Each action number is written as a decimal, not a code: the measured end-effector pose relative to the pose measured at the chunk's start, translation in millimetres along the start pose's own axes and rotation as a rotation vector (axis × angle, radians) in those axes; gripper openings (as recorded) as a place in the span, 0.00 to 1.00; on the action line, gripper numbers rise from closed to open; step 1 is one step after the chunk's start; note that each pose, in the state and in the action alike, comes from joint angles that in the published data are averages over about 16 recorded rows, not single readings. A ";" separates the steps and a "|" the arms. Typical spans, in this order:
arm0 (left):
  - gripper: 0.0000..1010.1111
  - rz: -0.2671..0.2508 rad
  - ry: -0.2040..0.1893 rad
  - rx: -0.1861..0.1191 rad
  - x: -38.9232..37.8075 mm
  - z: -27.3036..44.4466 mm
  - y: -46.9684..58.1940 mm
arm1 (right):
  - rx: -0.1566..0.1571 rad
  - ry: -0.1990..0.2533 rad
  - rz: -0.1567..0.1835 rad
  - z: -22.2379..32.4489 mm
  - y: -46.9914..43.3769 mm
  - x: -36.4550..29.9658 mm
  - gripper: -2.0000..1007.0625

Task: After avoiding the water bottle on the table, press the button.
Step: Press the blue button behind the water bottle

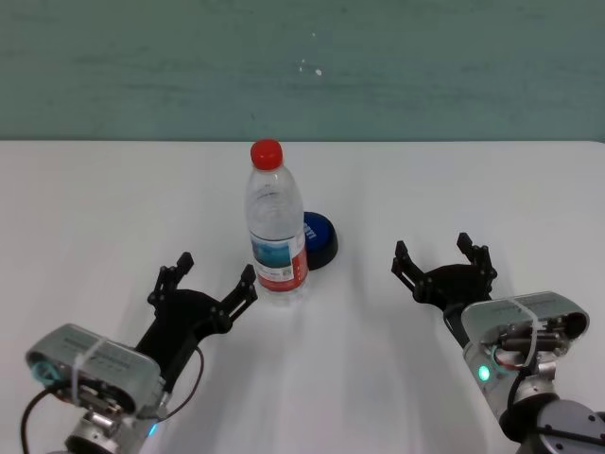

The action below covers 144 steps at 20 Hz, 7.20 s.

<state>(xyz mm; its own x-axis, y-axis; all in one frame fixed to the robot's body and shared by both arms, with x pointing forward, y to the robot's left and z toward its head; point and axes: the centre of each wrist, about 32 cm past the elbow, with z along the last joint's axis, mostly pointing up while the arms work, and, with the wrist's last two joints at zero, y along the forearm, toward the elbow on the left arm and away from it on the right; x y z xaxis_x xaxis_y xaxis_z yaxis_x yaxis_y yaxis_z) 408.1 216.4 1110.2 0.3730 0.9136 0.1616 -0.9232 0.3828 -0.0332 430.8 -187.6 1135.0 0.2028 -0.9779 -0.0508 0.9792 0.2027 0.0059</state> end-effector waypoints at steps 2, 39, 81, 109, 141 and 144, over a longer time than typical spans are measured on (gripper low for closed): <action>1.00 0.000 0.001 -0.002 2.0 0.2 2.6 | 0.000 0.000 0.000 0.0 0.0 0.0 1.00; 1.00 0.000 -0.016 -0.046 41.1 -1.9 -5.5 | 0.000 0.000 0.000 0.0 0.0 0.0 1.00; 1.00 0.050 -0.053 -0.035 63.8 -6.7 -74.4 | 0.000 0.000 0.000 0.0 0.0 0.0 1.00; 1.00 0.045 -0.051 -0.013 67.1 -5.0 -107.6 | 0.000 0.000 0.000 0.0 0.0 0.0 1.00; 1.00 0.090 -0.048 -0.002 74.6 -11.4 -106.7 | 0.000 0.000 0.000 0.0 0.0 0.0 1.00; 1.00 0.106 -0.039 -0.001 78.3 -12.0 -100.0 | 0.000 0.000 0.000 0.0 0.0 0.0 1.00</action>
<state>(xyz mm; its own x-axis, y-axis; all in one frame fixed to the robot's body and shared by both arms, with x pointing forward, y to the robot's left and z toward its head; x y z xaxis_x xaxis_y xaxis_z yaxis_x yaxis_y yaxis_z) 530.7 251.3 1114.4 0.2698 0.9429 0.1954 -0.9571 0.2849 -0.0534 430.7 -187.6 1135.0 0.2028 -0.9779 -0.0509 0.9792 0.2027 0.0059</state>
